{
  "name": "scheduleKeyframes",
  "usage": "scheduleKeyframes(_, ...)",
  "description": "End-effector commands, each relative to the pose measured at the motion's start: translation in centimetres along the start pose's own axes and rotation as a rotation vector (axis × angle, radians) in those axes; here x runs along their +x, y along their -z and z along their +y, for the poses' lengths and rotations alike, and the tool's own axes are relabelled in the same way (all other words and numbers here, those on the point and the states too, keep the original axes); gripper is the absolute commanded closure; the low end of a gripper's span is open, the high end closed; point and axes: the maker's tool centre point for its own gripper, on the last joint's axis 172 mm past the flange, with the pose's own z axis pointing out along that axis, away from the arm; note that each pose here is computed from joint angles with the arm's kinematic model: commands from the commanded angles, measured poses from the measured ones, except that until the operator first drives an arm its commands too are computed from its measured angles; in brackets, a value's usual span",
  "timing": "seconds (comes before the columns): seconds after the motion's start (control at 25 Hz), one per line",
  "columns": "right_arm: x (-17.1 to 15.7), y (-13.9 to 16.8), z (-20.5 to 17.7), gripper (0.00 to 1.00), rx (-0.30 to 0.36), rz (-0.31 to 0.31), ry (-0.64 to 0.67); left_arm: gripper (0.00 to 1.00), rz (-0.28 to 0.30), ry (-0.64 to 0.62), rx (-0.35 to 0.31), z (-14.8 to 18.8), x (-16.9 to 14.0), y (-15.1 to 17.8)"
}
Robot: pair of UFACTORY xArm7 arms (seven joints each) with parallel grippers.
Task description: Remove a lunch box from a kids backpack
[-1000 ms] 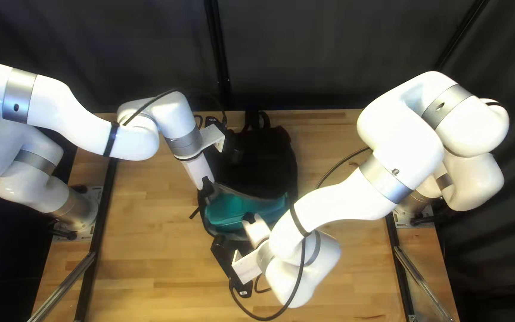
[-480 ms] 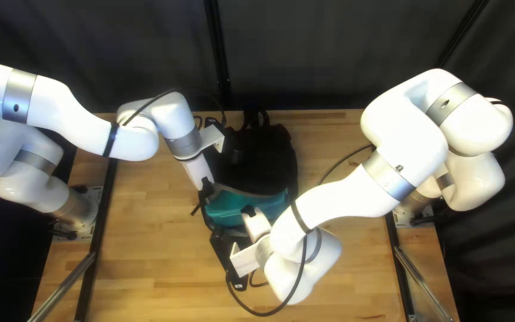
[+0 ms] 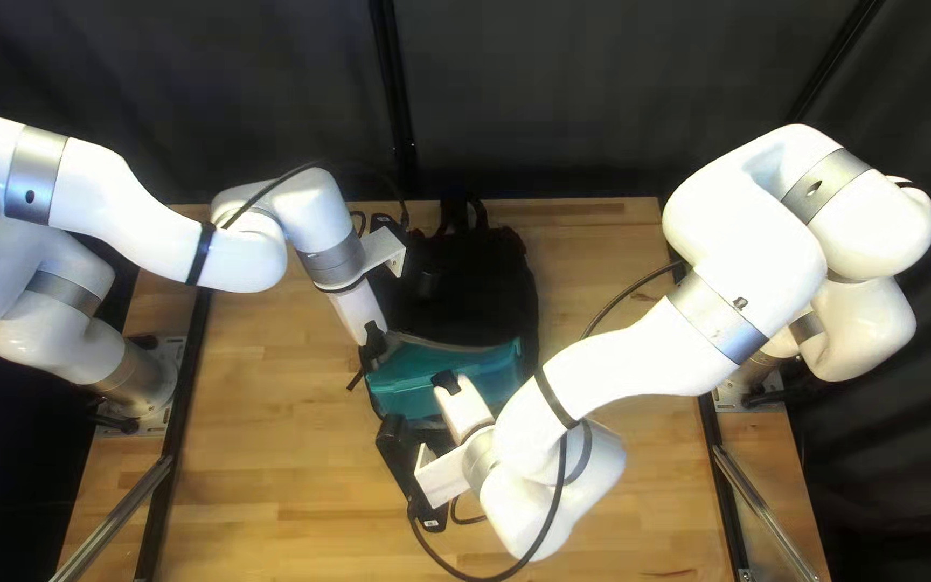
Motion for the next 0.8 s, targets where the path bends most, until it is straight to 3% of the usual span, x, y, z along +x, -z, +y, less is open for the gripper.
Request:
scheduleKeyframes(0.04,-0.1,1.1,0.0,1.0,-0.008,0.003,0.008,1.0,0.002,0.003,-0.003,-0.2,0.1,-0.1)
scheduleKeyframes(0.8,0.7,6.6,0.9,1.0,-0.05,0.032,0.053,1.0,0.01,0.015,-0.007,-0.9,-0.4,-0.5)
